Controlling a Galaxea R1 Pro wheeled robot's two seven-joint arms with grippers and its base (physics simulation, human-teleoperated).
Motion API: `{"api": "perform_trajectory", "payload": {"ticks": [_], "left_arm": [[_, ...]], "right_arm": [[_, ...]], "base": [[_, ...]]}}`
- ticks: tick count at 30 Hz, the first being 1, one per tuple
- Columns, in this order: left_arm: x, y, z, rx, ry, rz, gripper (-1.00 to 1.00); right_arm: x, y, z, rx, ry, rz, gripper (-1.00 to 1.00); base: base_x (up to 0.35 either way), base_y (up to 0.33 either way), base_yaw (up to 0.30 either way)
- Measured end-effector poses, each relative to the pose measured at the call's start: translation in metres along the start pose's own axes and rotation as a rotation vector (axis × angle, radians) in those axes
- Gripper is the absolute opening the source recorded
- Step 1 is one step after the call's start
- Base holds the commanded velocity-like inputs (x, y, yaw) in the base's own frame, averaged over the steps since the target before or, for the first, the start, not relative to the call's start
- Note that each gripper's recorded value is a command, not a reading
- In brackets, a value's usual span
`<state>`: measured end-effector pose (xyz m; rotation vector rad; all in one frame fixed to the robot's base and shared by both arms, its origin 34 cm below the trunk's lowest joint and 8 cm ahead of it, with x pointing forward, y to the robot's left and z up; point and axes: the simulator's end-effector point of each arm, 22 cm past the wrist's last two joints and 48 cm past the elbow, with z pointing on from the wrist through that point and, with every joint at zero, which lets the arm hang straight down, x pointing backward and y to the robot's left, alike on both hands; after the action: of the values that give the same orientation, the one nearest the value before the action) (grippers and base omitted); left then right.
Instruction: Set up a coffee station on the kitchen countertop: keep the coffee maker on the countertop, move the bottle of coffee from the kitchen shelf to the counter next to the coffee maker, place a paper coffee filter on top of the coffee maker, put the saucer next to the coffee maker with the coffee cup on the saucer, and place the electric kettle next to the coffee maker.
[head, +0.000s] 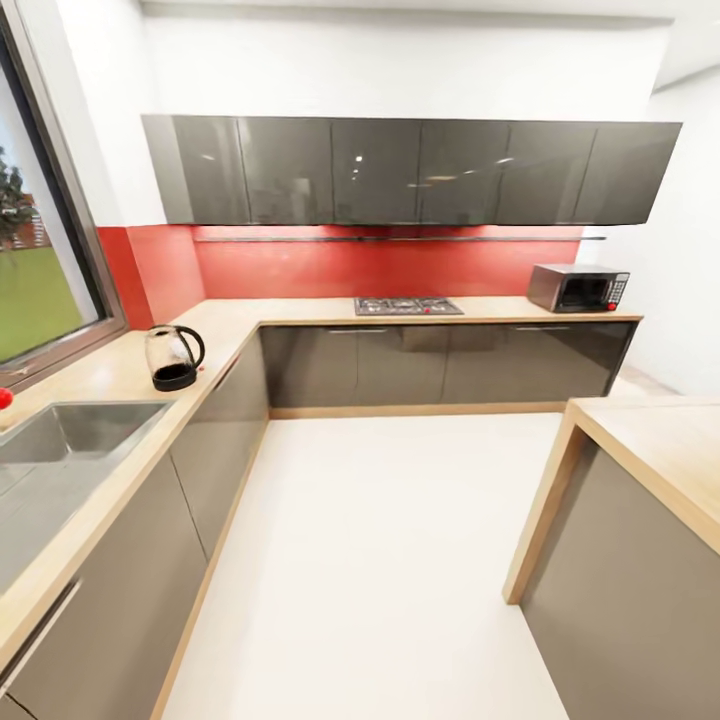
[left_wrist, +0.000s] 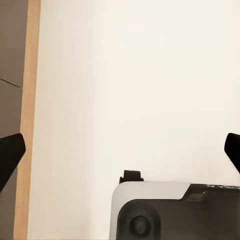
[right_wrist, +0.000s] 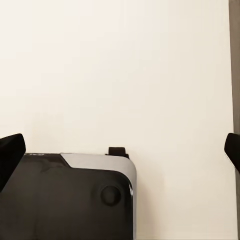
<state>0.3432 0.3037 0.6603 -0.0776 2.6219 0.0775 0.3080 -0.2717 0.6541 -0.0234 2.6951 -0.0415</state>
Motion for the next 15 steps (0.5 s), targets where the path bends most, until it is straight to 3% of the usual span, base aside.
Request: {"api": "perform_trajectory", "payload": {"ticks": [15], "left_arm": [[0.0000, 0.0002, 0.0000, -0.001, 0.000, 0.000, 1.00]], "right_arm": [[-0.0002, -0.0001, 0.0000, 0.000, 0.000, 0.000, 1.00]], "base": [[0.333, 0.000, 0.000]]}}
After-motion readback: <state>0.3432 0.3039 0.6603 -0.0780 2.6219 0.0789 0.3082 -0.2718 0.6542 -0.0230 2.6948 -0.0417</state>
